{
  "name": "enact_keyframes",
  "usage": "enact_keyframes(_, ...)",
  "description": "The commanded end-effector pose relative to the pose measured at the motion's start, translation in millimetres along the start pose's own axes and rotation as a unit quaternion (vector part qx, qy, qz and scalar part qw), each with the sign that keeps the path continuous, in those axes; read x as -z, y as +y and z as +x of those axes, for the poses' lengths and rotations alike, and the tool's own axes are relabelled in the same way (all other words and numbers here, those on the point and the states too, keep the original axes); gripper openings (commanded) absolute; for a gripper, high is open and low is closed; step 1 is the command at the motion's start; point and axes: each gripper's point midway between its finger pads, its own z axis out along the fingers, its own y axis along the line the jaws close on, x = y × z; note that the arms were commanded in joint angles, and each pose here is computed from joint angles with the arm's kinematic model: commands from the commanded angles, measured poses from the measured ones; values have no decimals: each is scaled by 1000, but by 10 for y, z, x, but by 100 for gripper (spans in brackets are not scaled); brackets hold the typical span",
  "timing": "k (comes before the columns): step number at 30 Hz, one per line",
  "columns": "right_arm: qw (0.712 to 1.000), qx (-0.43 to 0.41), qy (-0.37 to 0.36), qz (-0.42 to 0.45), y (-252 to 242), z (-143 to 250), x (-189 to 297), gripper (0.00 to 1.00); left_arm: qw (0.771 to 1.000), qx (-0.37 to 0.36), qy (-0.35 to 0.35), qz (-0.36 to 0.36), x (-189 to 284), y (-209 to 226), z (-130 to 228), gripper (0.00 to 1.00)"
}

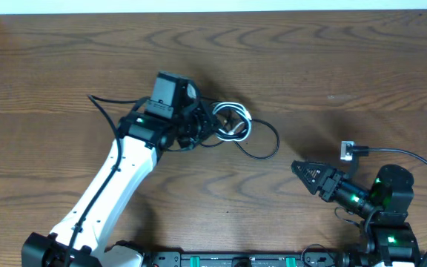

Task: Untangle cables

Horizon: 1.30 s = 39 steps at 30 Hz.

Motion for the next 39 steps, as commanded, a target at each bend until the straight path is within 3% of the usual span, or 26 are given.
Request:
enact_keyframes(1,1000,-13,-8,12,14,-20,-23,58,999,-45,9,30,-21,-254,101,8)
enact_keyframes(6,1000,-5,6,2,77,46,-60,47,985,-164,18,41,-76,-358,253,8)
enact_keyframes(13,999,-44,9,-8,165,62,-98,61,973,-220,32,69,-157,-589,525,8)
enact_keyframes(24,997,-72,-31,23,70,-45,-122,50,946,-301,62,106,-246,-854,1032,7)
enact_keyframes(26,996,-71,-40,30,45,-74,-118,40,944,-306,66,108,-252,-869,1085,8)
enact_keyframes(30,997,-56,-46,37,16,-93,-114,1,936,-329,63,110,-254,-875,1087,8)
enact_keyframes(31,997,-43,-46,41,2,-92,-113,1,934,-337,57,108,-257,-867,1063,8)
enact_keyframes(33,997,-28,-47,52,-44,-88,-109,1,931,-351,37,94,-270,-837,975,26)
enact_keyframes(35,997,-21,-48,65,-97,-81,-103,1,935,-348,10,66,-291,-773,856,50)
enact_keyframes(39,995,-3,-55,87,-186,-98,-88,1,939,-341,-49,5,-300,-623,601,71)
